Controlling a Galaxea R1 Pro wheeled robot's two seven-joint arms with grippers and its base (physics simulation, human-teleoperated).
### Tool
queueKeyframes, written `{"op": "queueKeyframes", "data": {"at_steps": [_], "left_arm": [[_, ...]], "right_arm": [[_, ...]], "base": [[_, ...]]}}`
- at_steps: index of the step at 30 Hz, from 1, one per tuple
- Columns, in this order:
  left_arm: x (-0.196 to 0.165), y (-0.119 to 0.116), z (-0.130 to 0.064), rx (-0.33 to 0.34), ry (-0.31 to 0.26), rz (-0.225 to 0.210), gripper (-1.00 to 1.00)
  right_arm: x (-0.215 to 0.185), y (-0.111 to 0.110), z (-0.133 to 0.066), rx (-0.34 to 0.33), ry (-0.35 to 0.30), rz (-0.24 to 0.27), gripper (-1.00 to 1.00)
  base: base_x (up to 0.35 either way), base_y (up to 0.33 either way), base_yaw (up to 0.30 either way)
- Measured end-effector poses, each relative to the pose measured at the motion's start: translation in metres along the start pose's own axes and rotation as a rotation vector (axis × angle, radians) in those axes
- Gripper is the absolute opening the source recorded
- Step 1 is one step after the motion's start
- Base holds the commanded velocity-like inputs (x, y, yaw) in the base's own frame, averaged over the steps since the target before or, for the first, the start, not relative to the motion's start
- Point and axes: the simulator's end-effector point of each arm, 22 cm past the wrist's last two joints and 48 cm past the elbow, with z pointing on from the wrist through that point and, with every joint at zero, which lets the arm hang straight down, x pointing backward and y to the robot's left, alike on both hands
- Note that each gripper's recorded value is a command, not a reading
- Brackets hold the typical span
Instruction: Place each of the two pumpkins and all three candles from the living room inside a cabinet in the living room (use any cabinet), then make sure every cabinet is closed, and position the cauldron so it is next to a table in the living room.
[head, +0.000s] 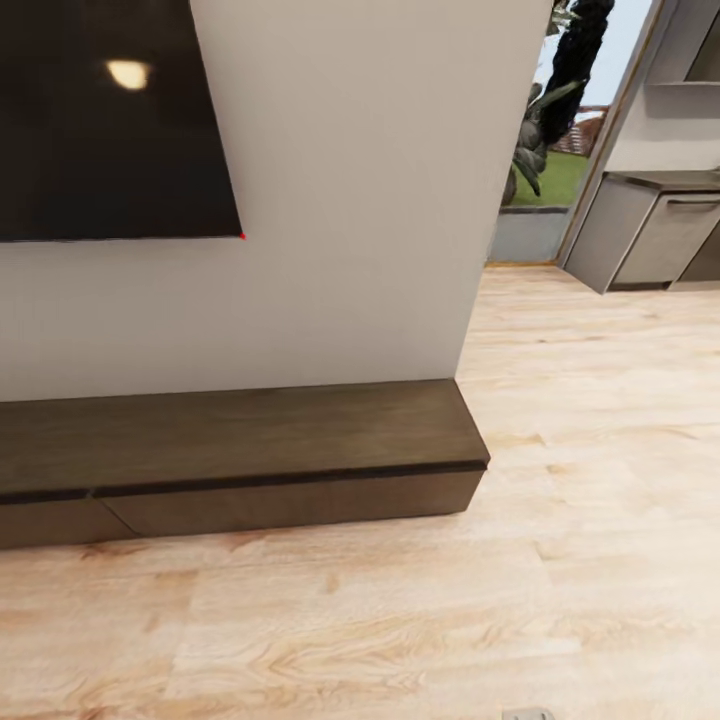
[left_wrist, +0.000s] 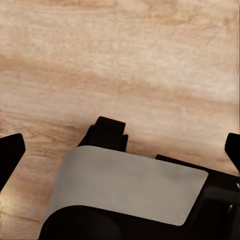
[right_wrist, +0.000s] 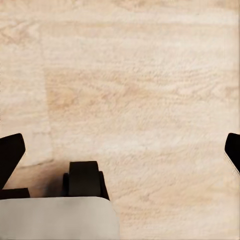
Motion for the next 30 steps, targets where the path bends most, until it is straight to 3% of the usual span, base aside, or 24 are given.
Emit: {"op": "queueKeyframes", "data": {"at_steps": [7, 11, 13, 15, 16, 17, 18, 19, 20, 21, 23, 26, 28, 29, 30], "left_arm": [[-0.005, -0.005, 0.000, 0.011, -0.009, 0.002, 1.00], [-0.103, -0.075, -0.014, 0.176, -0.137, -0.022, 1.00], [-0.127, -0.106, -0.026, 0.277, -0.148, -0.019, 1.00], [-0.149, -0.154, -0.050, 0.439, -0.119, 0.009, 1.00], [-0.156, -0.180, -0.067, 0.527, -0.092, 0.030, 1.00], [-0.163, -0.221, -0.100, 0.670, -0.025, 0.073, 1.00], [-0.177, -0.258, -0.139, 0.788, -0.023, 0.102, 1.00], [-0.183, -0.276, -0.161, 0.851, -0.004, 0.119, 1.00], [-0.194, -0.302, -0.198, 0.947, 0.000, 0.142, 1.00], [-0.200, -0.312, -0.213, 0.984, -0.006, 0.152, 1.00], [-0.221, -0.343, -0.268, 1.105, -0.039, 0.168, 1.00], [-0.271, -0.365, -0.353, 1.262, -0.125, 0.169, 1.00], [-0.295, -0.362, -0.382, 1.307, -0.159, 0.162, 1.00], [-0.320, -0.356, -0.406, 1.344, -0.190, 0.141, 1.00], [-0.366, -0.333, -0.469, 1.481, -0.258, 0.123, 1.00]], "right_arm": [[-0.002, 0.000, 0.000, -0.001, -0.005, -0.003, 1.00], [-0.003, 0.001, 0.000, -0.002, -0.005, -0.008, 1.00], [-0.003, 0.000, 0.000, -0.002, -0.005, -0.009, 1.00], [-0.003, 0.000, 0.000, -0.001, -0.005, -0.009, 1.00], [-0.003, -0.001, 0.000, -0.001, -0.005, -0.009, 1.00], [-0.002, 0.000, 0.000, -0.001, -0.004, -0.010, 1.00], [-0.002, 0.000, 0.000, -0.001, -0.004, -0.010, 1.00], [-0.002, 0.000, 0.000, -0.001, -0.004, -0.010, 1.00], [-0.002, 0.000, 0.000, -0.002, -0.005, -0.013, 1.00], [-0.002, 0.000, 0.000, -0.002, -0.005, -0.015, 1.00], [-0.003, 0.000, 0.000, -0.003, -0.008, -0.022, 1.00], [-0.003, 0.000, 0.000, -0.003, -0.010, -0.029, 1.00], [-0.003, 0.000, 0.000, -0.004, -0.010, -0.030, 1.00], [-0.004, 0.001, 0.000, -0.004, -0.010, -0.031, 1.00], [-0.005, 0.002, 0.000, -0.008, -0.015, -0.048, 1.00]], "base": [[0.180, -0.001, 0.000], [0.003, 0.000, 0.000], [0.001, 0.000, 0.000], [0.000, 0.000, 0.000], [0.000, 0.000, 0.000], [0.000, 0.000, 0.000], [0.000, 0.000, 0.000], [0.000, 0.000, 0.000], [0.000, 0.000, 0.000], [0.000, 0.000, 0.000], [0.000, 0.000, 0.000], [0.000, 0.000, 0.000], [0.000, 0.000, 0.000], [0.000, 0.000, 0.000], [0.000, 0.000, 0.000]]}}
